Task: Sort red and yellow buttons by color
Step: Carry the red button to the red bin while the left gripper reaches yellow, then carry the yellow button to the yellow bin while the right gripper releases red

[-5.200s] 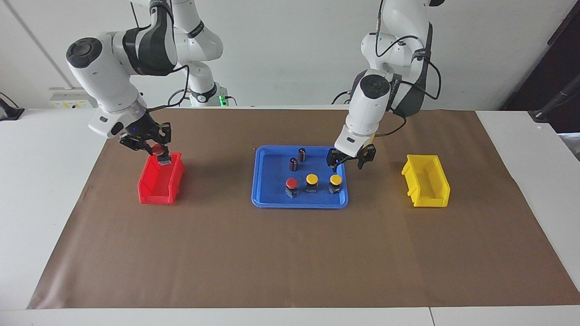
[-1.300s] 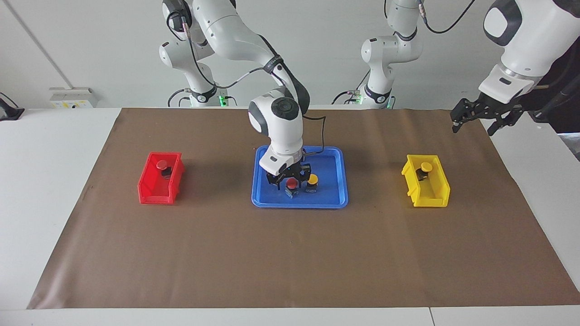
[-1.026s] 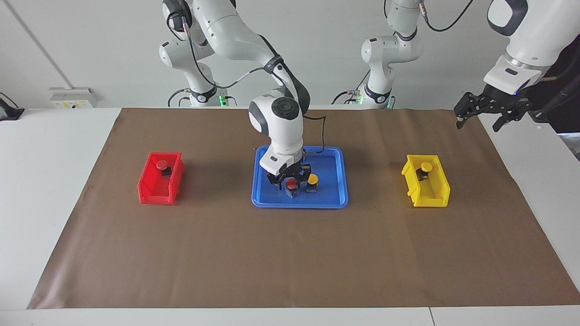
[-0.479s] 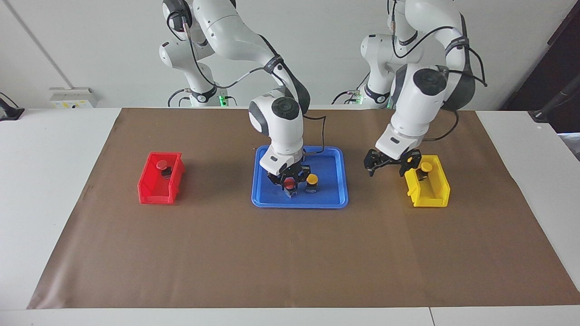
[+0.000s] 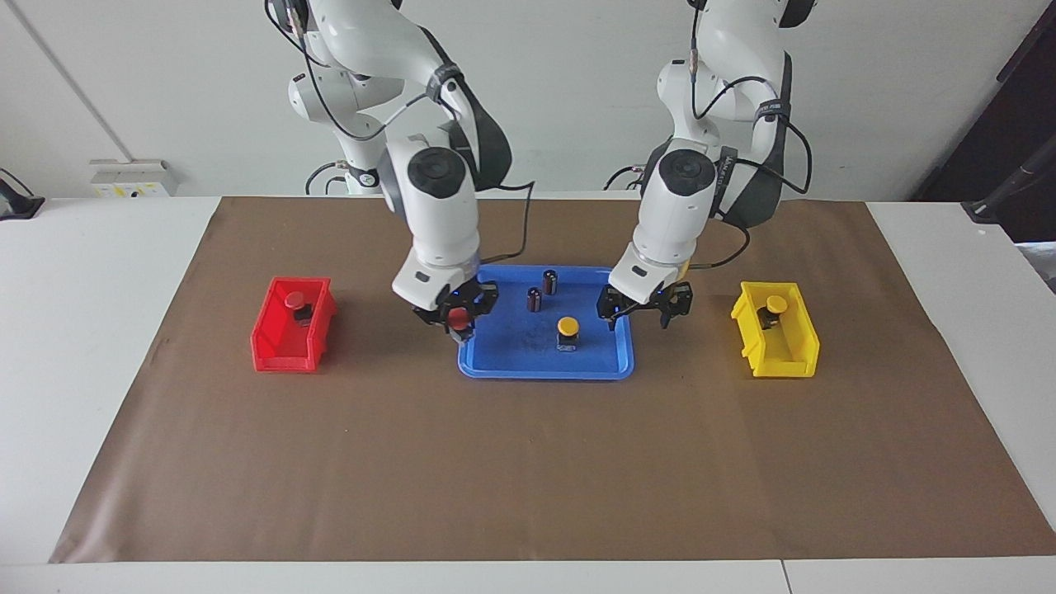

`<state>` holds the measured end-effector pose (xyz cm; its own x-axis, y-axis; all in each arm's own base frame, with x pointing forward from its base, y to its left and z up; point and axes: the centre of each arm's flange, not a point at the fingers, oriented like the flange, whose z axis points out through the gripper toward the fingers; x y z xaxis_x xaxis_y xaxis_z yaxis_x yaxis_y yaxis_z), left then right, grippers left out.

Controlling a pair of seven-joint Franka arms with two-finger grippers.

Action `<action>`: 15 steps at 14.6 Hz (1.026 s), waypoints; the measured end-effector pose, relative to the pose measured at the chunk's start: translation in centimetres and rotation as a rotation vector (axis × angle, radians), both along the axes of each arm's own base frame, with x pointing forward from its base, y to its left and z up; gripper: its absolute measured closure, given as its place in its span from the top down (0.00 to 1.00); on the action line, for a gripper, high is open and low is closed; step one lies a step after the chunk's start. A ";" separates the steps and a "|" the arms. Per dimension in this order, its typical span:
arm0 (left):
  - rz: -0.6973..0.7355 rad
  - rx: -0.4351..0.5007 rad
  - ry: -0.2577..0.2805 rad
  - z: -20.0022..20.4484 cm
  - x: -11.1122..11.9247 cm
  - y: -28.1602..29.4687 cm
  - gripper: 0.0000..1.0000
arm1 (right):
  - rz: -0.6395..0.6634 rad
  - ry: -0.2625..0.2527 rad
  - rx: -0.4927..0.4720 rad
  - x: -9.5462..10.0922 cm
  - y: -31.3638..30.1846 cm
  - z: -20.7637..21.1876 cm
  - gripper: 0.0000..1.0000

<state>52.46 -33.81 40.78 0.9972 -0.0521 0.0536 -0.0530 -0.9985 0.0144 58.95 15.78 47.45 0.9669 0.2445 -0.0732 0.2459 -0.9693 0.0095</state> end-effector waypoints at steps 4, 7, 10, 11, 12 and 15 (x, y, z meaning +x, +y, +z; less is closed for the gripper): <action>0.019 0.016 0.035 -3.7 -2.0 -5.6 1.00 | 0.067 0.028 0.031 -1.1 -16.5 0.1 0.42; 0.027 0.021 0.044 -5.0 -2.2 -6.8 1.00 | 0.128 -0.031 0.035 -1.8 -21.6 -4.3 0.42; 0.070 0.019 0.043 -4.9 -2.4 -7.1 0.84 | 0.178 -0.064 0.032 -3.3 -22.9 -7.2 0.42; 0.082 0.019 0.043 -4.9 -2.4 -7.2 0.71 | 0.183 -0.073 0.031 -3.6 -22.7 -7.5 0.42; 0.088 0.019 0.044 -5.0 -2.4 -7.2 0.60 | 0.187 -0.088 0.029 -3.9 -22.5 -7.8 0.42; 0.100 0.019 0.046 -4.8 -2.4 -7.2 0.41 | 0.198 -0.127 0.023 -5.1 -21.7 -9.4 0.42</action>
<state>50.10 -40.98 35.97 0.9989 0.0473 0.0073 0.0473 -0.9989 -0.0045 53.84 -5.95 38.09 0.9010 0.4306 0.0534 0.4295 -0.9025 0.0312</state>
